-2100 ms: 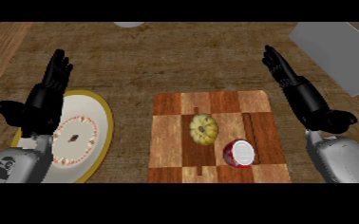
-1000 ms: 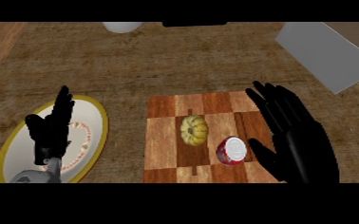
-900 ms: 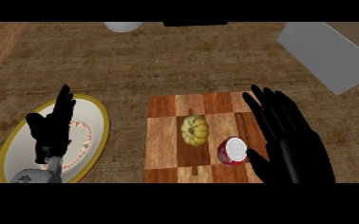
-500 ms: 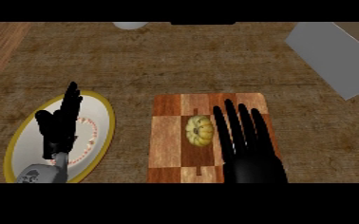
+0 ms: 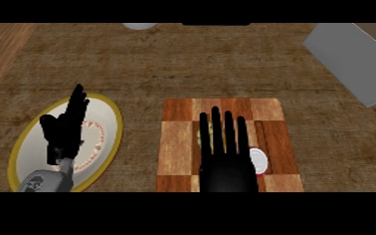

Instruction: Pick the squash from the cutting board and place it in the cardboard box

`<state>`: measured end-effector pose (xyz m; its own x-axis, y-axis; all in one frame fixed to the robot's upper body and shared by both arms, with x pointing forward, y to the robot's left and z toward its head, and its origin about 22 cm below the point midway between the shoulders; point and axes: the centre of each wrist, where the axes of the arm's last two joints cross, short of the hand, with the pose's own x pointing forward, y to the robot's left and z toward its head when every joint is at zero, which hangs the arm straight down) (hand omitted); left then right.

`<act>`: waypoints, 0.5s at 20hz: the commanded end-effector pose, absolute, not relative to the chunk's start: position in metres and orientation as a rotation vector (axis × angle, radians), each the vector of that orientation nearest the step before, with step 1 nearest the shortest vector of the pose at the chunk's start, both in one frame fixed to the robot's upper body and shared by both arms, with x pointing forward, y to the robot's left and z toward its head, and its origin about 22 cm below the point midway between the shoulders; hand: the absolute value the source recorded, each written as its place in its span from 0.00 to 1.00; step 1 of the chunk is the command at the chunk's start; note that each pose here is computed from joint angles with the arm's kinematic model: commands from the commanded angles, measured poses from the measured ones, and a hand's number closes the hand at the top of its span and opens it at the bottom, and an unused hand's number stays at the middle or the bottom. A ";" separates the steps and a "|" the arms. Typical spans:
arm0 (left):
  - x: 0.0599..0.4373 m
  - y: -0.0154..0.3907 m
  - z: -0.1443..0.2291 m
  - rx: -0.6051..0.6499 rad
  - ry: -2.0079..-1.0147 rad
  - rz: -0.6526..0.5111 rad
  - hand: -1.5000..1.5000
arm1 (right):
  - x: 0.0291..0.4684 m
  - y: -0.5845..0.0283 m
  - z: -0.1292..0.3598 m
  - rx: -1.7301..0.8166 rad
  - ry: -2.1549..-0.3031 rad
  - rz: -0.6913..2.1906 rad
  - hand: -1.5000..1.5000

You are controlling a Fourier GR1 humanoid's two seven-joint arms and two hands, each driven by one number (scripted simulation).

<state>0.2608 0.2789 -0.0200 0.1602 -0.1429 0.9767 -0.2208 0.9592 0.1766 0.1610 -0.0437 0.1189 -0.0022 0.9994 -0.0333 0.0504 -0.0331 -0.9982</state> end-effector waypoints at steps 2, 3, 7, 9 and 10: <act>0.264 0.272 -0.026 0.304 -1.389 0.050 0.50 | 0.170 -0.031 0.108 -1.363 -0.954 1.165 0.00; 0.257 0.273 -0.031 0.300 -1.383 0.055 0.50 | 0.161 -0.024 0.096 -1.359 -0.953 1.178 0.00; 0.259 0.276 -0.028 0.296 -1.376 0.041 0.50 | 0.164 -0.024 0.110 -1.319 -0.954 1.150 0.00; 0.262 0.276 -0.020 0.293 -1.395 0.048 0.50 | 0.165 -0.014 0.090 -1.337 -0.943 1.151 0.00; 0.262 0.269 -0.022 0.297 -1.391 0.046 0.50 | 0.170 -0.017 0.100 -1.346 -0.930 1.137 0.00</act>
<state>0.2631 0.2744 -0.0194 0.1587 -0.1433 0.9769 -0.2079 0.9624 0.1749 0.1708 -0.0282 0.1004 0.0416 0.9972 -0.0629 -0.0422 -0.0611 -0.9972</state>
